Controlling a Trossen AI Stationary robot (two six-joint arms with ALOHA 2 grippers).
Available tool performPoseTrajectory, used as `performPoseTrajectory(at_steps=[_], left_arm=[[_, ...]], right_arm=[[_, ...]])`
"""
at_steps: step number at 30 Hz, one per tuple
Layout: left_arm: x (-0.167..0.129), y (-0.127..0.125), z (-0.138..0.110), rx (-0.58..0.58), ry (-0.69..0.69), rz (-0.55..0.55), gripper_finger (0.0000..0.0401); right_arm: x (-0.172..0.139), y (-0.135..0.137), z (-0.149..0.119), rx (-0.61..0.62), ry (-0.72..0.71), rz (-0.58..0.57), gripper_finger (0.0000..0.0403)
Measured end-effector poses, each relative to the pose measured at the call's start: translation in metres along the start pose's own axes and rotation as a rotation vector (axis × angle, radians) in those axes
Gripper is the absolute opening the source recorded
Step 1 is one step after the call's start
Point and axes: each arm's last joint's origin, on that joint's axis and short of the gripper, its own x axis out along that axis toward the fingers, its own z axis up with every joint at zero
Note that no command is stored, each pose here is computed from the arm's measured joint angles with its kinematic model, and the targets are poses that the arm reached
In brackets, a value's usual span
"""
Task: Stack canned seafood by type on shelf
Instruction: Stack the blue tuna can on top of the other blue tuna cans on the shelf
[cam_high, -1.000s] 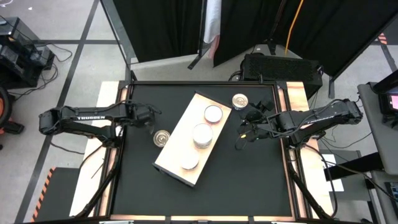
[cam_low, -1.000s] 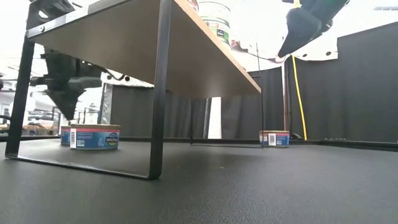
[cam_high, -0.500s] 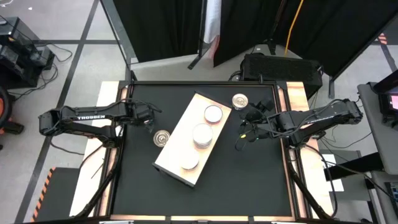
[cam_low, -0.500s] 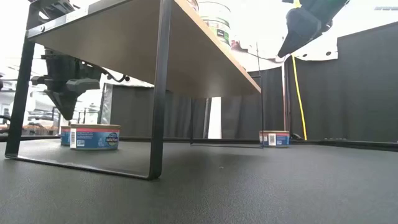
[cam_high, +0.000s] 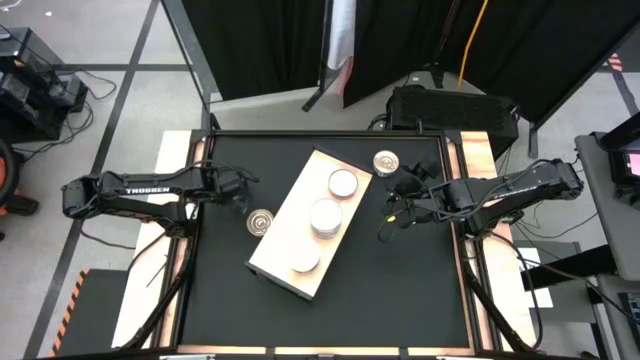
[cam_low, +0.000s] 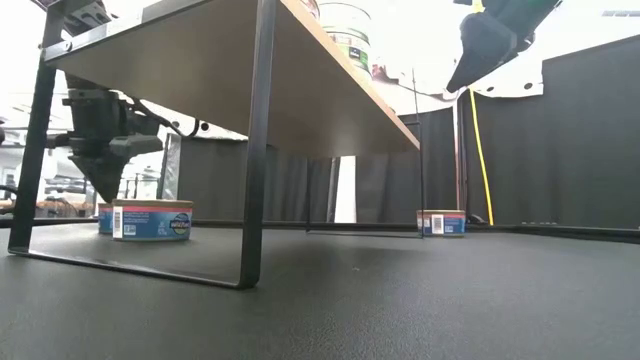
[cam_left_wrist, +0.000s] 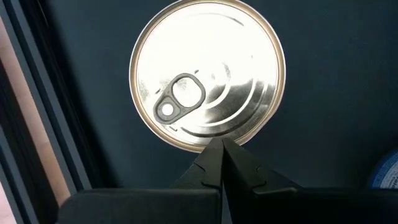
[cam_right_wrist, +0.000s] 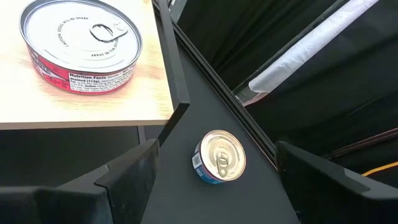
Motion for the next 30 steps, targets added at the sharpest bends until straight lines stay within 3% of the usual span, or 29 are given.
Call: performPoseTrajectory(at_steps=[23, 30], left_arm=[[0.001, -0.002, -0.01, -0.01, 0.064, -0.016, 0.0005], [0.022, 0.0, -0.029, -0.041, 0.104, -0.021, 0.0005]], right_arm=[[0.0, 0.0, 0.0, -0.004, 0.0, 0.0, 0.0313], [0.0, 0.0, 0.0, -0.004, 0.0, 0.0, 0.0313]])
